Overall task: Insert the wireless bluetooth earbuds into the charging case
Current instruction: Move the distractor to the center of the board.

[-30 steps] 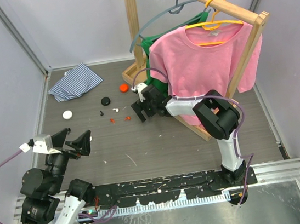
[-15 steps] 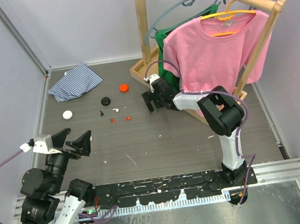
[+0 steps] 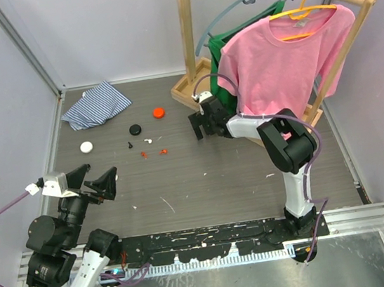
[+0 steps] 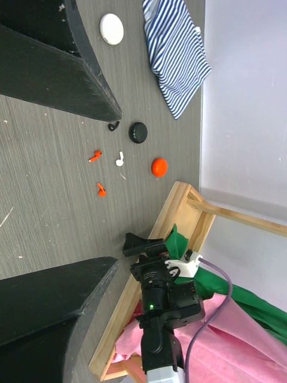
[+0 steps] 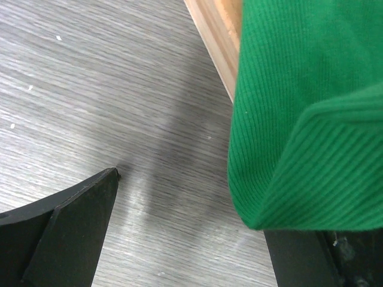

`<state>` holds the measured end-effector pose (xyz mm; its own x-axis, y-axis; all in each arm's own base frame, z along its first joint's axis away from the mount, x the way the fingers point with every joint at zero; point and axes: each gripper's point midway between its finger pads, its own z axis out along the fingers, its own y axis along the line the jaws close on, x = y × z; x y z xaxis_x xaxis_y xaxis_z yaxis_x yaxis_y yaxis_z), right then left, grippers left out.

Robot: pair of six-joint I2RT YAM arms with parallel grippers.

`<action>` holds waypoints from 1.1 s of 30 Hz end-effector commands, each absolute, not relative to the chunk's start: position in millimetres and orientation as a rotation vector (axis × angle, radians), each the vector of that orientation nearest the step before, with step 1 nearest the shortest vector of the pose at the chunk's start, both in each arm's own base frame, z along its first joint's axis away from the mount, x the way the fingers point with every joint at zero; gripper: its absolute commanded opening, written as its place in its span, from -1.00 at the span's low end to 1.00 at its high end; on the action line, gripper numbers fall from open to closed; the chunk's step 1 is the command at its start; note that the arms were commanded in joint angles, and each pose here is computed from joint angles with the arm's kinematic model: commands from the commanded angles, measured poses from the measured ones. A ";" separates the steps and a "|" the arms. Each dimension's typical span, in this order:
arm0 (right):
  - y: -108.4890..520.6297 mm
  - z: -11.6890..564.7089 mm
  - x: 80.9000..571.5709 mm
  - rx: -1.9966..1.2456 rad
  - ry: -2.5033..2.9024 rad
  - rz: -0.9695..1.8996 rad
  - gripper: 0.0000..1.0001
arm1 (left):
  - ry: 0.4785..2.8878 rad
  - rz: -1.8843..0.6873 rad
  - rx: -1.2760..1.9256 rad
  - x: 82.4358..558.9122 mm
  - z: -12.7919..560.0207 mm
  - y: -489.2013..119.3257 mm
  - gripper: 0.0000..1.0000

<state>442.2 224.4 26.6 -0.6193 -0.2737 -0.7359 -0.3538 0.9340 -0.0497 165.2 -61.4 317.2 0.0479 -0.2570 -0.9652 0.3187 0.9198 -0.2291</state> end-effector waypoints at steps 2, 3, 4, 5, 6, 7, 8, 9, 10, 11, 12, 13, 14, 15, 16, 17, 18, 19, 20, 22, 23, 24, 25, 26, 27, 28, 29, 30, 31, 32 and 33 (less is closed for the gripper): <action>139.3 52.5 472.8 -0.193 2.237 -0.133 1.00 | 1.406 -0.451 0.073 164.0 330.4 -63.9 0.96; 135.8 53.8 472.9 -0.184 2.236 -0.139 1.00 | 1.407 -0.451 0.074 164.1 330.1 -64.0 0.96; 132.9 54.5 472.6 -0.177 2.236 -0.144 1.00 | 1.407 -0.450 0.074 164.2 330.1 -64.0 0.96; 130.7 54.9 472.0 -0.170 2.237 -0.145 1.00 | 1.406 -0.451 0.074 164.1 330.1 -64.0 0.96; 129.2 56.2 472.0 -0.167 2.235 -0.147 1.00 | 1.405 -0.450 0.072 164.2 330.4 -63.8 0.96; 127.3 56.7 471.5 -0.162 2.234 -0.152 1.00 | 1.405 -0.450 0.074 164.1 330.6 -63.9 0.96; 124.7 58.6 472.1 -0.151 2.231 -0.158 1.00 | 1.405 -0.451 0.073 164.2 330.5 -63.9 0.96; 123.4 59.6 471.9 -0.146 2.230 -0.156 1.00 | 1.405 -0.452 0.073 164.2 330.5 -64.1 0.96; 123.3 60.8 471.6 -0.141 2.228 -0.151 1.00 | 1.404 -0.452 0.073 164.0 330.7 -64.0 0.96; 124.3 62.1 470.8 -0.142 2.227 -0.142 1.00 | 1.406 -0.450 0.074 164.4 330.3 -64.1 0.96; 126.9 63.8 469.9 -0.149 2.227 -0.122 1.00 | 1.406 -0.450 0.072 164.4 330.4 -63.9 0.96; 129.1 64.9 468.4 -0.155 2.227 -0.101 1.00 | 1.406 -0.450 0.071 164.6 330.5 -63.8 0.96; 133.2 67.7 467.0 -0.163 2.222 -0.075 1.00 | 1.408 -0.450 0.072 165.0 330.0 -64.1 0.96; 135.8 70.2 465.5 -0.167 2.217 -0.052 1.00 | 1.408 -0.449 0.069 165.4 330.0 -63.9 0.96; 139.4 74.5 462.7 -0.176 2.208 -0.025 1.00 | 1.408 -0.449 0.070 165.5 329.9 -64.1 0.96; 142.7 77.1 460.0 -0.182 2.203 -0.004 1.00 | 1.410 -0.450 0.071 165.8 329.8 -64.5 0.96; 146.3 81.2 457.9 -0.189 2.194 0.015 1.00 | 1.412 -0.449 0.069 166.5 329.6 -64.4 0.96; 156.4 84.6 453.2 -0.216 2.191 0.066 1.00 | 1.413 -0.447 0.068 167.0 329.3 -64.3 0.96; 161.8 87.9 449.7 -0.229 2.184 0.091 1.00 | 1.420 -0.443 0.066 168.4 328.3 -64.3 0.96; 175.0 97.0 441.6 -0.259 2.165 0.131 1.00 | 1.428 -0.438 0.062 169.8 327.1 -63.9 0.96; 183.3 100.5 436.0 -0.281 2.158 0.146 1.00 | 1.433 -0.433 0.059 170.8 326.5 -63.5 0.96; 189.9 104.9 431.1 -0.298 2.148 0.159 1.00 | 1.438 -0.427 0.054 171.7 325.9 -62.6 0.96; 196.0 108.1 426.1 -0.313 2.142 0.173 1.00 | 1.444 -0.423 0.050 172.5 324.9 -62.2 0.96; 201.3 111.5 420.9 -0.322 2.135 0.188 1.00 | 1.451 -0.416 0.046 173.9 323.9 -61.5 0.96; 207.3 114.6 414.5 -0.334 2.130 0.209 1.00 | 1.458 -0.410 0.039 175.2 323.0 -60.7 0.96; 212.9 117.2 408.2 -0.342 2.125 0.231 1.00 | 1.466 -0.404 0.033 176.8 321.6 -59.9 0.96; 219.4 123.7 401.0 -0.351 2.111 0.258 1.00 | 1.473 -0.397 0.029 178.4 320.2 -59.5 0.96; 223.3 124.4 392.8 -0.363 2.110 0.275 1.00 | 1.486 -0.388 0.020 180.8 317.9 -58.6 0.96; 229.1 125.8 384.9 -0.379 2.106 0.291 1.00 | 1.496 -0.376 0.006 183.0 316.1 -56.8 0.96; 233.9 128.3 377.5 -0.394 2.100 0.304 1.00 | 1.504 -0.369 -0.010 184.5 315.0 -55.1 0.96; 238.5 129.9 370.0 -0.409 2.095 0.320 1.00 | 1.510 -0.362 -0.016 185.9 314.6 -54.2 0.96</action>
